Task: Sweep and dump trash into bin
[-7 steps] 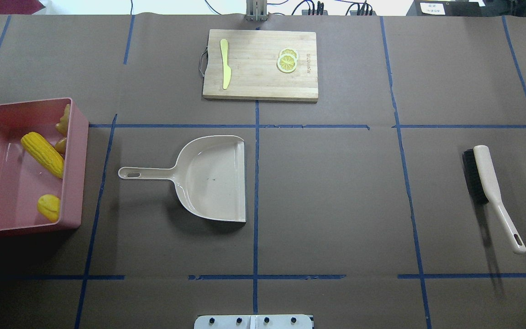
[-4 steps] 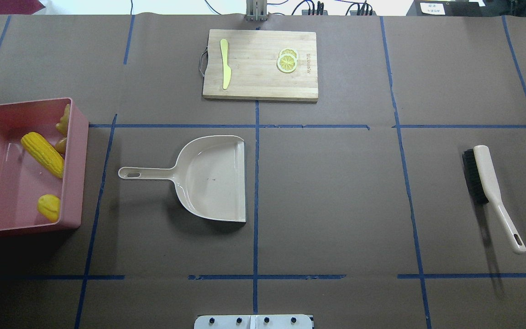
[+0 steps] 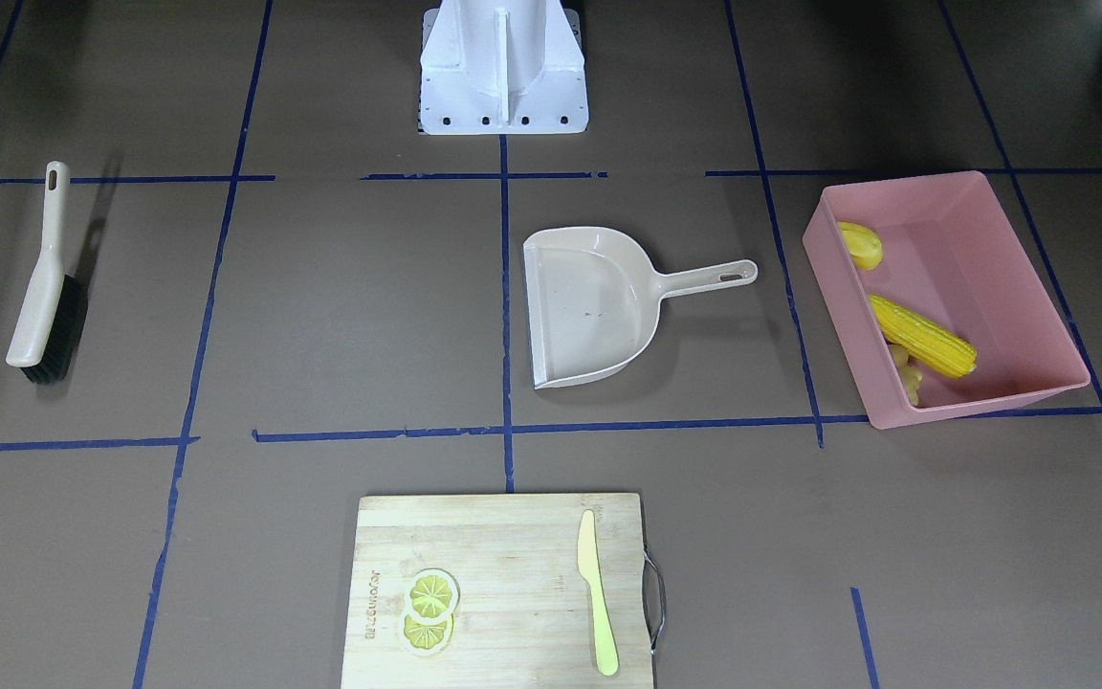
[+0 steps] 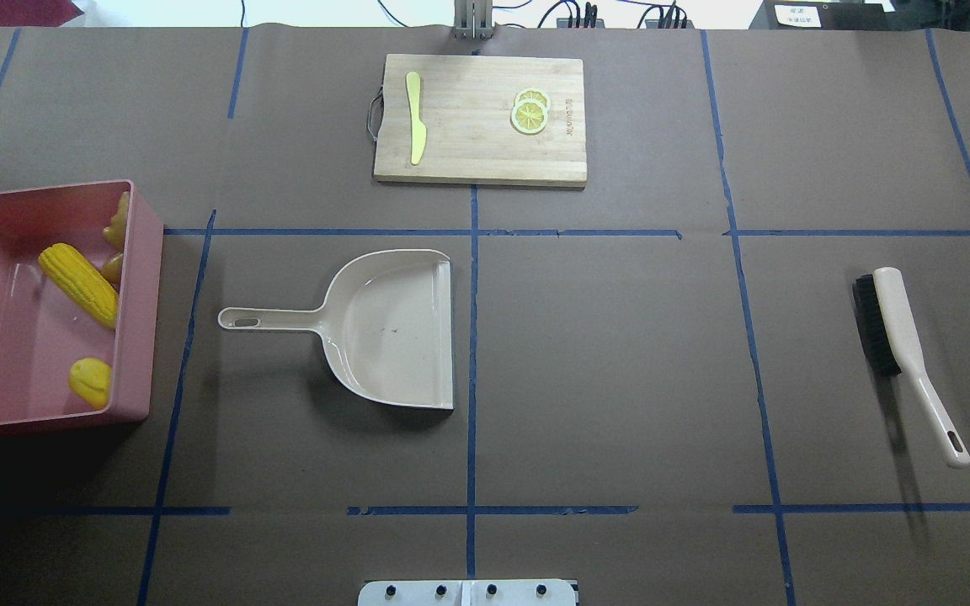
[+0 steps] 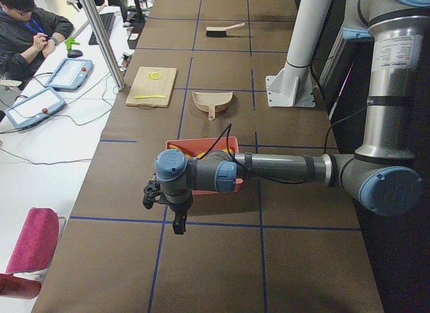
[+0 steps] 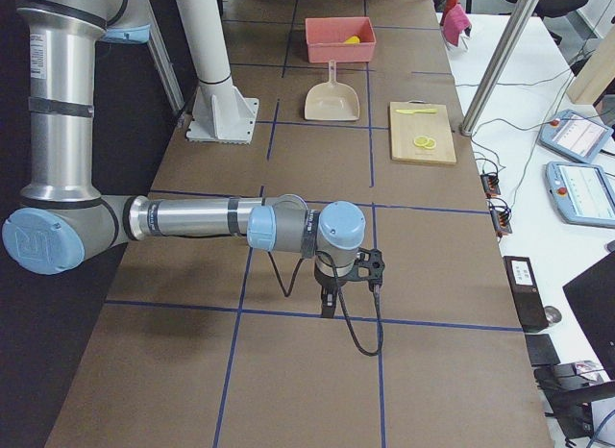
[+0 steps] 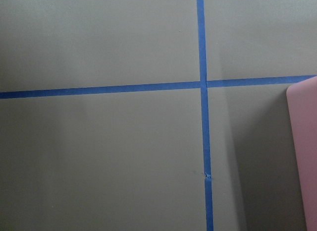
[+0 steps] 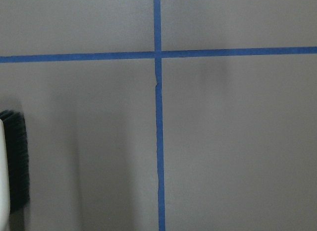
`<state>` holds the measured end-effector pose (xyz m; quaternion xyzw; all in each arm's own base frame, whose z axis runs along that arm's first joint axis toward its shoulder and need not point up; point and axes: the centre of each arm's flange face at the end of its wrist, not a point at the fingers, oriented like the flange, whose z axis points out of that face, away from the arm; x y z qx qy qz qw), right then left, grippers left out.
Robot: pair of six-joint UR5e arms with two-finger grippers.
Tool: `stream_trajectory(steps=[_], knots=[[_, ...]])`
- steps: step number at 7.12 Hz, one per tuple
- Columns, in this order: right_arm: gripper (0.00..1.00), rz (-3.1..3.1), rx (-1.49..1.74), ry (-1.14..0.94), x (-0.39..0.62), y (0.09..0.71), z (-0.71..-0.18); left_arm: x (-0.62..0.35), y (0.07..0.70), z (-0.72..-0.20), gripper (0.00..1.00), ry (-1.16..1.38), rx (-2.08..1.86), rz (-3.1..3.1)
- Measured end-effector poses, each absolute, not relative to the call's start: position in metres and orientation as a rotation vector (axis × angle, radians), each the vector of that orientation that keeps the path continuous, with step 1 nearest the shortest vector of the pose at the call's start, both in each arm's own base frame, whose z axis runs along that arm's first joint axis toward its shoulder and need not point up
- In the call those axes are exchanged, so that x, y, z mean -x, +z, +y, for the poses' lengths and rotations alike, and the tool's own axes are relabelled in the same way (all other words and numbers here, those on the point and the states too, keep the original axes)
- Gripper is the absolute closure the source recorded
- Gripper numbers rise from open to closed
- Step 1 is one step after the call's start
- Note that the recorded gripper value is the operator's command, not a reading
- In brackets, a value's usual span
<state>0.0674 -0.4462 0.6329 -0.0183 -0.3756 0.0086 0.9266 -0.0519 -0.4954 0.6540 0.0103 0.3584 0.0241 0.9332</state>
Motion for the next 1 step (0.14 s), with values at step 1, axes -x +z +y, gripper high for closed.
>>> stream_trajectory(steps=[1], knots=[[0.00,-0.770,0.036,0.018,-0.0676,0.6324,-0.4467,0.0510,0.6543,-0.4954,0.00,0.051,-0.020,0.733]])
